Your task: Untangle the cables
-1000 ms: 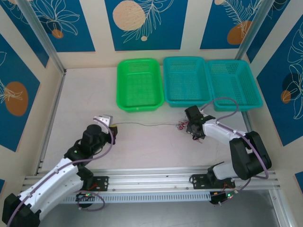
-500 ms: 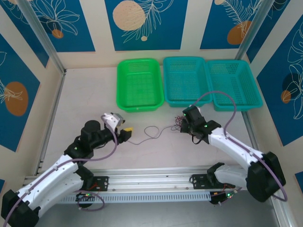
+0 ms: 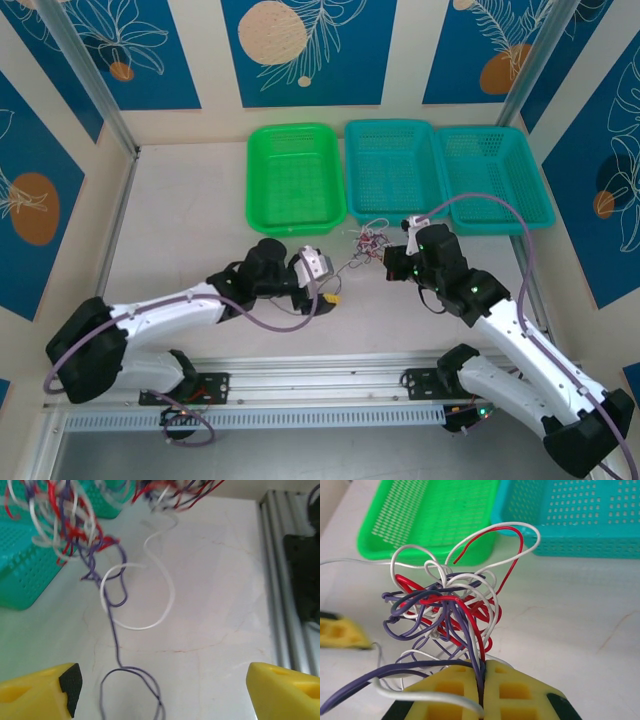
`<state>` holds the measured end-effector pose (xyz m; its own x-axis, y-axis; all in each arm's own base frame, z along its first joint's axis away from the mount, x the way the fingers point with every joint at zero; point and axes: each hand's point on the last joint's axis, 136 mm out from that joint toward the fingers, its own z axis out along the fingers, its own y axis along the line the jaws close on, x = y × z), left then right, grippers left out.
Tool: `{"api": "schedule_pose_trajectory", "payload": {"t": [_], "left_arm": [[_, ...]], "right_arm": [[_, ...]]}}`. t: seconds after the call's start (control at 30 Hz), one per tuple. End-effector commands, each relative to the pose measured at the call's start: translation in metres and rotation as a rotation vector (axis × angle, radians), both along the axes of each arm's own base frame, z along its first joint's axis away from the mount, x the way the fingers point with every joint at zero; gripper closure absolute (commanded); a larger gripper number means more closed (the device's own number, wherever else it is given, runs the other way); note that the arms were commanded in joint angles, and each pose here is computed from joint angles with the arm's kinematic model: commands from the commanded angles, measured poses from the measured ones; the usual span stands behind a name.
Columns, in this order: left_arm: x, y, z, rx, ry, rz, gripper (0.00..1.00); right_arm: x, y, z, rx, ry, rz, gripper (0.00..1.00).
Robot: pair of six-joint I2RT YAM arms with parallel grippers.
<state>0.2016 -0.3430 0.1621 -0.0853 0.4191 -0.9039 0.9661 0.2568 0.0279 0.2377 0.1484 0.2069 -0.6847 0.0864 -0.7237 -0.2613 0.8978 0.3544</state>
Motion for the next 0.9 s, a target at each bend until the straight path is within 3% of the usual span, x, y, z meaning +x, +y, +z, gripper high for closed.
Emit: {"api": "schedule_pose_trajectory", "payload": {"t": [0.0,0.1,0.2,0.27,0.33,0.4,0.57,0.73,0.87], "left_arm": [[0.018,-0.017,0.022,-0.059,-0.091,0.016,0.14],[0.020,-0.027,0.012,-0.062,-0.063,-0.005,0.20],[0.030,-0.028,0.010,-0.090,-0.057,0.052,0.41],[0.033,-0.027,0.012,-0.103,-0.065,0.073,0.67],[0.034,-0.024,0.013,-0.109,-0.068,0.090,1.00],[0.036,-0.018,0.018,-0.120,-0.072,0.127,1.00],[0.042,0.013,0.033,-0.147,-0.067,0.282,1.00],[0.052,0.077,0.036,-0.117,-0.066,0.535,1.00],[0.053,0.115,0.038,-0.118,-0.051,0.647,1.00]], "right_arm": [[-0.013,0.016,0.024,0.067,-0.024,0.105,1.00],[-0.016,0.021,0.032,0.098,-0.036,0.124,1.00],[-0.016,0.023,0.032,0.104,-0.036,0.125,1.00],[-0.016,0.023,0.030,0.106,-0.035,0.121,1.00],[-0.013,0.019,0.027,0.097,-0.033,0.093,1.00],[-0.007,0.005,0.019,0.065,-0.027,0.004,1.00],[0.006,-0.065,-0.021,-0.009,0.068,-0.392,1.00],[0.000,-0.133,-0.059,0.084,0.181,-0.702,1.00],[-0.007,-0.162,-0.082,0.176,0.257,-0.837,1.00]]}}
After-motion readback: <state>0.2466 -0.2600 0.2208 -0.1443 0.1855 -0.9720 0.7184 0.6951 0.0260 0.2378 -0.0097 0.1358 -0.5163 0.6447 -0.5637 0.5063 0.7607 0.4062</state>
